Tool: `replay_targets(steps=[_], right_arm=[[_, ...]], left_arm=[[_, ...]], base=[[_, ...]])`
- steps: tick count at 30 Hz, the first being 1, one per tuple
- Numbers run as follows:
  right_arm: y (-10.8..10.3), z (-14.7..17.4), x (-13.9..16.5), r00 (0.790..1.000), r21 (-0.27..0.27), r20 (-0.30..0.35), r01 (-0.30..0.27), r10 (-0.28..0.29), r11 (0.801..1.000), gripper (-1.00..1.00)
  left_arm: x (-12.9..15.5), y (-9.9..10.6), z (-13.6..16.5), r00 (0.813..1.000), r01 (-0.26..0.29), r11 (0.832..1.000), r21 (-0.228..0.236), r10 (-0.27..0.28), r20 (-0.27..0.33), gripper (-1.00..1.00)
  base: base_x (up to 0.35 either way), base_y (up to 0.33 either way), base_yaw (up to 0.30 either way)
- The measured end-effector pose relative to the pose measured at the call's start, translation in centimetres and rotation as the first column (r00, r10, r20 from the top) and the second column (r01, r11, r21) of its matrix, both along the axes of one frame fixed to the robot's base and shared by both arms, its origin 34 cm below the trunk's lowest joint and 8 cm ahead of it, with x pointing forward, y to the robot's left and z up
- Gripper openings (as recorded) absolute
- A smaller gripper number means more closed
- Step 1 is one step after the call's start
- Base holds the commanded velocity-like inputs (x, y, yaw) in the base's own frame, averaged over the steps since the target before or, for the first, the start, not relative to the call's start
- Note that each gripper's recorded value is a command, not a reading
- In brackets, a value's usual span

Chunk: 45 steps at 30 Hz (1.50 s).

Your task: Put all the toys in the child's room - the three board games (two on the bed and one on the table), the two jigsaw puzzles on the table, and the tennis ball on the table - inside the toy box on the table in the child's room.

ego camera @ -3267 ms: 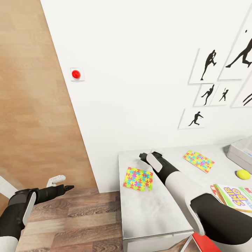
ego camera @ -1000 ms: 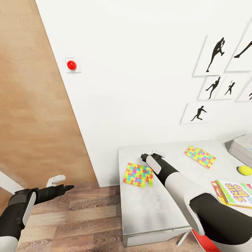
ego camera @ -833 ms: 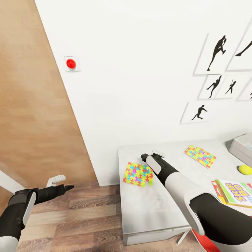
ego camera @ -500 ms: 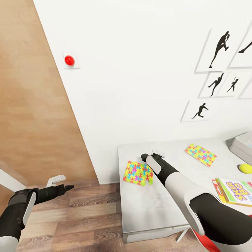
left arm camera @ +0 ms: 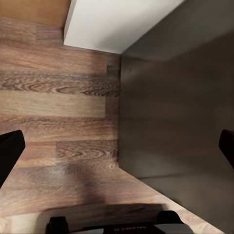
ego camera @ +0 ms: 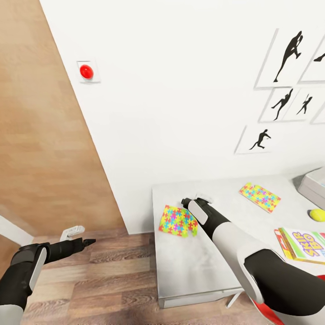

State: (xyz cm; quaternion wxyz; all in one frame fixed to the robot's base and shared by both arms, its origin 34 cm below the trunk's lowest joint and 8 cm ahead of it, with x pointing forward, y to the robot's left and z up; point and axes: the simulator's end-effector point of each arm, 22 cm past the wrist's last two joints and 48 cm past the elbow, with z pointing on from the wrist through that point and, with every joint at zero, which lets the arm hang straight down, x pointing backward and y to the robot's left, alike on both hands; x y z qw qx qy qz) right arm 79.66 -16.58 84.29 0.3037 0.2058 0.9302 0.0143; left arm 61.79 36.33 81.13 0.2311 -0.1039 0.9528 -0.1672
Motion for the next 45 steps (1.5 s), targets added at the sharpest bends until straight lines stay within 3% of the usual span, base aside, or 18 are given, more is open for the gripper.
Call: replay_targets(steps=[45], right_arm=[[0.28, -0.86, -0.21, 1.000, 0.005, -0.012, 0.000, 0.000, 1.000, 1.00]], left_arm=[[-0.27, -0.15, -0.70, 1.000, 0.001, 1.000, -0.002, -0.001, -0.014, 1.00]], base=[[0.000, 0.000, 0.000]])
